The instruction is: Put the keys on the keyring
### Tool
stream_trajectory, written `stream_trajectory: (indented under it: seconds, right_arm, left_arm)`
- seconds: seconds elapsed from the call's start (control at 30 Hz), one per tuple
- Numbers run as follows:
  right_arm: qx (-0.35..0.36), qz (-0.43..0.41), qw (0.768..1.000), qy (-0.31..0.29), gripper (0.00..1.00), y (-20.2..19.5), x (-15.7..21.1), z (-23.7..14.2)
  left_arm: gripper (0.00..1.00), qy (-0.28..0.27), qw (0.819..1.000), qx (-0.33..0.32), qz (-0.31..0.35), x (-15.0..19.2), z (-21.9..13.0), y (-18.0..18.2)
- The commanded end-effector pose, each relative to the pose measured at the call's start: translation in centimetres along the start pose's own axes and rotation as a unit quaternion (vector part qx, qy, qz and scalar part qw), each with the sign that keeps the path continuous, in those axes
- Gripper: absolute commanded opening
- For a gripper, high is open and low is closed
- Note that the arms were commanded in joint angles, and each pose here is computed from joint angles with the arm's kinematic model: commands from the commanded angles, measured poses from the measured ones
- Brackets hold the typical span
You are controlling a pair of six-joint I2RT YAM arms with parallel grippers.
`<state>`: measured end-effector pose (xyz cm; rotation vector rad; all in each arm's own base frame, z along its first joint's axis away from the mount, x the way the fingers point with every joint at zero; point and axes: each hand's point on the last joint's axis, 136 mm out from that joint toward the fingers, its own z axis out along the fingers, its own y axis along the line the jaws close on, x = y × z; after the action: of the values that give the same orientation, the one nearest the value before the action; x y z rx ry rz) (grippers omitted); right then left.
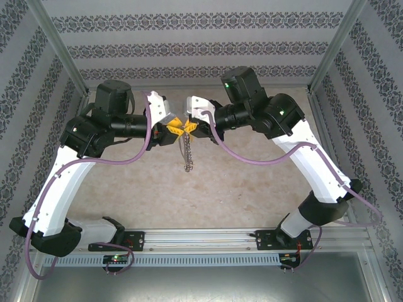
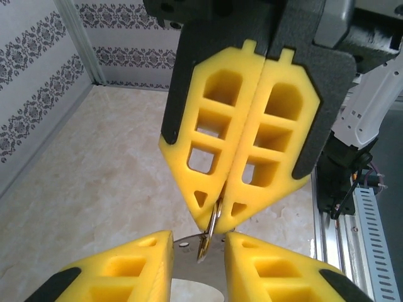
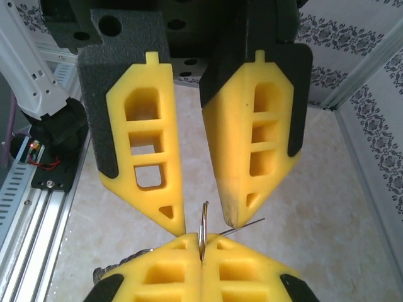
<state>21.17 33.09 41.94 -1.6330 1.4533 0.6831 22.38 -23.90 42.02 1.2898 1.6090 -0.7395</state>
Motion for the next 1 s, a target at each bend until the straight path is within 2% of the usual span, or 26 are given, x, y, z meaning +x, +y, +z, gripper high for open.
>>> stream_trajectory:
  seconds: [0.0, 0.1, 0.23, 0.37, 0.43, 0.53, 0.7, 0.97]
  right_arm:
    - [-0.014, -0.020, 0.999, -0.021, 0.00, 0.8, -1.4, -0.3]
    - [-0.010, -0.022, 0.999, -0.023, 0.00, 0.6, -1.6, -0.4]
    - [0.003, -0.022, 0.999, -0.028, 0.00, 0.3, -1.8, -0.6]
    - [0.021, -0.014, 0.999, -0.034, 0.20, 0.0, -1.7, -0.8]
    - [0.031, -0.007, 0.999, -0.043, 0.25, -0.2, -1.8, -1.1]
    - [0.039, 0.011, 0.997, -0.059, 0.25, -0.6, -1.7, -1.6]
    - [0.044, 0.026, 0.997, -0.066, 0.17, -0.7, -1.5, -2.2]
    - [0.049, 0.039, 0.994, -0.091, 0.18, -0.8, -2.2, -2.9]
  left_arm:
    - [0.17, -0.009, 1.000, 0.010, 0.018, -0.9, -0.1, -0.6]
    - [0.01, -0.007, 1.000, 0.013, 0.018, -0.8, 0.0, -0.7]
    - [0.00, -0.009, 1.000, 0.010, 0.022, -1.0, -0.2, -0.7]
    - [0.00, -0.024, 0.999, 0.007, 0.024, -1.7, -0.4, -0.8]
    - [0.00, -0.034, 0.999, 0.007, 0.021, -2.1, -0.5, -0.8]
    - [0.00, -0.057, 0.998, 0.012, 0.011, -2.9, -0.7, -0.8]
    - [0.00, -0.092, 0.996, 0.020, 0.006, -4.0, -1.2, -0.8]
    - [0.00, -0.163, 0.986, 0.044, -0.009, -6.5, -2.6, -1.2]
